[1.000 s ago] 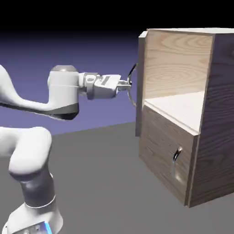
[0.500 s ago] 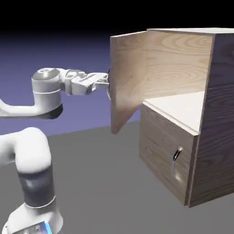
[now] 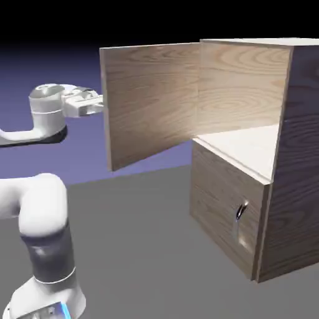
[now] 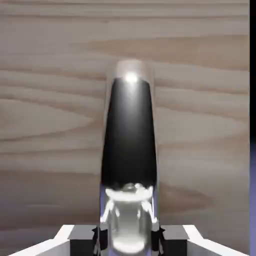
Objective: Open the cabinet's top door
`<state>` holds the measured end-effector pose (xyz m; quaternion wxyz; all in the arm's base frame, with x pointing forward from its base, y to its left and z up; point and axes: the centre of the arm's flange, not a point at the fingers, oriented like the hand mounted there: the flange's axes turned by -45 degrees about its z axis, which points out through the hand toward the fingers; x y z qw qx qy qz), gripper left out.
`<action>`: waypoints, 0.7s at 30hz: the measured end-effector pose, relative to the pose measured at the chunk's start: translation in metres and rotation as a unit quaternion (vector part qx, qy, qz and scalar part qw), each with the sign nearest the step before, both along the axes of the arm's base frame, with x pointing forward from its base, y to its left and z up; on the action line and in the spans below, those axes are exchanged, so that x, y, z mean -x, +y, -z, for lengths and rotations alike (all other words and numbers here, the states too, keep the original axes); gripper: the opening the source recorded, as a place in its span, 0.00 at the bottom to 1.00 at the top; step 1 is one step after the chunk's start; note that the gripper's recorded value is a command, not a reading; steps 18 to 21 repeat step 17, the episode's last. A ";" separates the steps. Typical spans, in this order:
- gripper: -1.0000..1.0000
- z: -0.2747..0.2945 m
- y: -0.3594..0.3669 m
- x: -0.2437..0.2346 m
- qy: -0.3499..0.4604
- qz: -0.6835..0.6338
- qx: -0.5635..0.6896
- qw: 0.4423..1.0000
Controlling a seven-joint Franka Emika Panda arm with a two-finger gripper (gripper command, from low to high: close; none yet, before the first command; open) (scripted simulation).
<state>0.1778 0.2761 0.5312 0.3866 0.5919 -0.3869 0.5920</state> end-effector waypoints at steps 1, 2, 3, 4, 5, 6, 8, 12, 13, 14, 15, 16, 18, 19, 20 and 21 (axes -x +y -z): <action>0.00 0.000 0.009 0.000 0.000 0.012 0.000 1.000; 0.00 0.000 0.018 0.000 0.000 0.024 0.000 1.000; 0.00 0.000 0.027 0.000 0.000 0.035 0.000 0.999; 0.00 0.000 0.036 -0.001 0.000 0.047 0.000 0.999; 0.00 0.000 0.045 -0.001 0.000 0.058 0.000 0.998; 0.00 0.000 0.053 -0.002 0.000 0.069 0.000 0.998; 0.00 0.000 0.070 -0.004 0.000 0.090 0.000 0.996; 0.00 0.000 0.101 -0.011 0.000 0.131 0.000 0.991; 0.00 0.000 0.108 -0.012 0.000 0.140 0.000 0.990; 0.00 0.000 0.115 -0.014 0.000 0.150 0.000 0.989; 0.00 0.000 0.122 -0.016 0.000 0.159 0.000 0.987; 0.00 0.000 0.129 -0.019 0.000 0.168 0.000 0.986; 0.00 0.000 0.136 -0.021 0.000 0.177 0.000 0.984; 0.00 0.000 0.136 -0.021 0.000 0.177 0.000 0.984; 0.00 0.000 0.136 -0.021 0.000 0.177 0.000 0.984; 0.00 0.000 0.136 -0.021 0.000 0.177 0.000 0.984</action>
